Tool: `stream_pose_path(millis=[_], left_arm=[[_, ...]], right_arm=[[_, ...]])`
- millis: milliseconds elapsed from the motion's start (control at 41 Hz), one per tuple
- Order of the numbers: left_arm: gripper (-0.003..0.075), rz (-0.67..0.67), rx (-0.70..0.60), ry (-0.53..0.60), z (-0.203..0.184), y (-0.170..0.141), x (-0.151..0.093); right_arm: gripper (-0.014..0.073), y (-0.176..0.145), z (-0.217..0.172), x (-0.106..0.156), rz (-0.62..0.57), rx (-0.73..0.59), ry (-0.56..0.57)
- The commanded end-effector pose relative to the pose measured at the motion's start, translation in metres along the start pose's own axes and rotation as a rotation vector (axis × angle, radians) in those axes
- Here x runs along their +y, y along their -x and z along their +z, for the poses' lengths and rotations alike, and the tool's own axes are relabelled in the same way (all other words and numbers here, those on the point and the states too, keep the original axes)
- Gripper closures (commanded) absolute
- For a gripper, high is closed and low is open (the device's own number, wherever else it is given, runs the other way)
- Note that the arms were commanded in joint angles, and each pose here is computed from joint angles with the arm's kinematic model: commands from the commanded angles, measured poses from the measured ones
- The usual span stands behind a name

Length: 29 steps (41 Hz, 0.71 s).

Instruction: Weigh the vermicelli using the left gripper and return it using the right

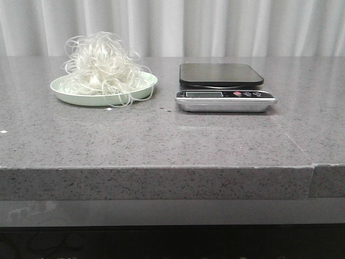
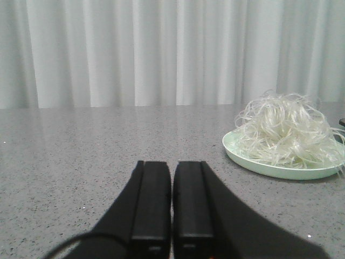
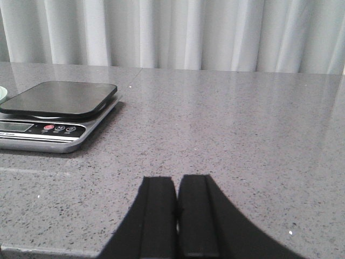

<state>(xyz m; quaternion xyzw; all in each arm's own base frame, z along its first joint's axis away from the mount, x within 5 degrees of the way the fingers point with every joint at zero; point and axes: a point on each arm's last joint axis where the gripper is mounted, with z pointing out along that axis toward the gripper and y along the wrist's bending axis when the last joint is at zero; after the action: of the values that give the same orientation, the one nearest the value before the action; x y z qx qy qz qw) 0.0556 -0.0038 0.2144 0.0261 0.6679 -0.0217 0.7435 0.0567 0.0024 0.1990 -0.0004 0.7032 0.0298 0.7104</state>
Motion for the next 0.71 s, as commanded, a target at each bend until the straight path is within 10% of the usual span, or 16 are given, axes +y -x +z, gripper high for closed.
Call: stream_pose_path(millis=[0,682], left_arm=[[0.0579,-0.017,-0.096,0.000,-0.0020,0.0064,0.0000],[0.0579,-0.017,-0.119,0.000,-0.0023,0.0085,0.0001]], right_arm=[[0.0436,0.0114,-0.0020,0.0000,-0.006,-0.109,-0.004],[0.0436,0.0155,-0.0026,0.0001,-0.006,-0.152,-0.003]])
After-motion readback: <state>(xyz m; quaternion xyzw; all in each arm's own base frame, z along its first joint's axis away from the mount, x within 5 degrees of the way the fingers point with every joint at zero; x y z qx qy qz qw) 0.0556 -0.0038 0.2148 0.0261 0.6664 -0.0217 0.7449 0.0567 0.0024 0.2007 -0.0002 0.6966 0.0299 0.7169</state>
